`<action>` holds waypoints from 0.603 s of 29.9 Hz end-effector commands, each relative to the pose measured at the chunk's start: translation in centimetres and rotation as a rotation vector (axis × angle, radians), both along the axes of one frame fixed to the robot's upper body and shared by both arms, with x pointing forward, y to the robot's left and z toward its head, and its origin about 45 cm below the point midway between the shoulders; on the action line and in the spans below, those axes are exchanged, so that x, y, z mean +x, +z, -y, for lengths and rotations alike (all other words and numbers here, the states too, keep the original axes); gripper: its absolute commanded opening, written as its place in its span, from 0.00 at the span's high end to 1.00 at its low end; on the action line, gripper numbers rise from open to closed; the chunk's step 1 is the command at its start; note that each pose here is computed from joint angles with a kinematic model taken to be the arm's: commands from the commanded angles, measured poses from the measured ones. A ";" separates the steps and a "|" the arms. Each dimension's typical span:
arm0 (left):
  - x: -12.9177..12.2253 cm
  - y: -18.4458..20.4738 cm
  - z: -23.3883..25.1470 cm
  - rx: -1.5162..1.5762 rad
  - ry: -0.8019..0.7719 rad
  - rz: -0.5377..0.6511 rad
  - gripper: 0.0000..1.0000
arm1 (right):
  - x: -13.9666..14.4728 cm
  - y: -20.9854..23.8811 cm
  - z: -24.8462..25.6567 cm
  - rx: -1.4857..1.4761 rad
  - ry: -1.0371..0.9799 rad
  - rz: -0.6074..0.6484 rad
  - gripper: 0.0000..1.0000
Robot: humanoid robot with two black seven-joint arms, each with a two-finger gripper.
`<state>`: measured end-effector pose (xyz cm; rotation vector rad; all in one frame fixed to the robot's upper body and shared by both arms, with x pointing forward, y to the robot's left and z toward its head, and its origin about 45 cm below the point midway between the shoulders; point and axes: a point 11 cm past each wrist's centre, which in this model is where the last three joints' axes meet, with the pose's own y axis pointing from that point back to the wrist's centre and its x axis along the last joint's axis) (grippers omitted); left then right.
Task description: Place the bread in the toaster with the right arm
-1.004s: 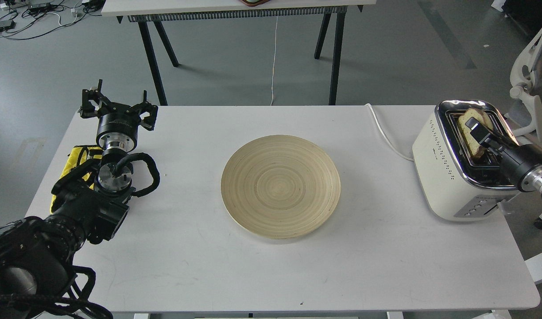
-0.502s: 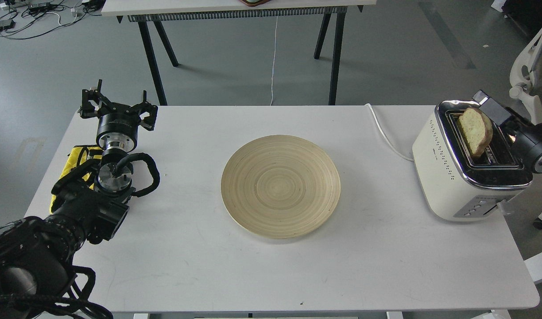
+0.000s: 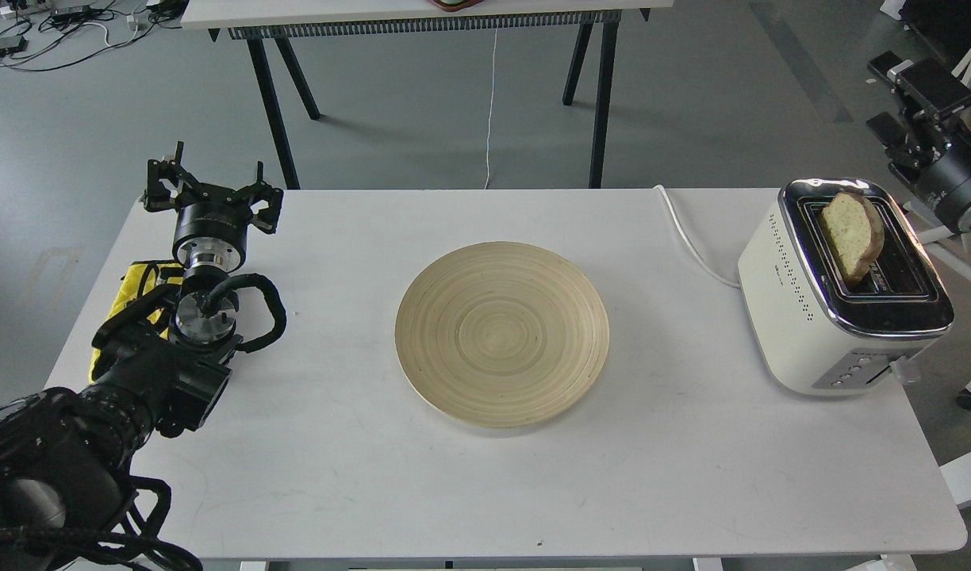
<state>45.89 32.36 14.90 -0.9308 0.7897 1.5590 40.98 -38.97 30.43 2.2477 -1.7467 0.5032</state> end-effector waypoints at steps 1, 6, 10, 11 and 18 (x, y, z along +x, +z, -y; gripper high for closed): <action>0.0 0.1 0.0 0.000 -0.001 0.001 0.00 | 1.0 -1.6 -3.9 0.199 0.040 -0.010 0.06; 0.0 0.0 0.0 0.000 -0.001 -0.001 0.00 | 1.5 -4.6 -8.6 0.529 0.126 -0.080 0.06; 0.0 0.0 0.0 0.000 -0.001 -0.001 0.00 | 2.4 -7.4 -11.3 0.698 0.155 -0.147 0.05; 0.0 0.0 0.0 0.000 -0.001 -0.001 0.00 | 2.6 -8.0 -12.0 0.738 0.165 -0.158 0.05; 0.0 0.1 0.0 0.000 0.000 0.002 0.00 | 2.7 -10.8 -14.1 1.022 0.228 -0.195 0.04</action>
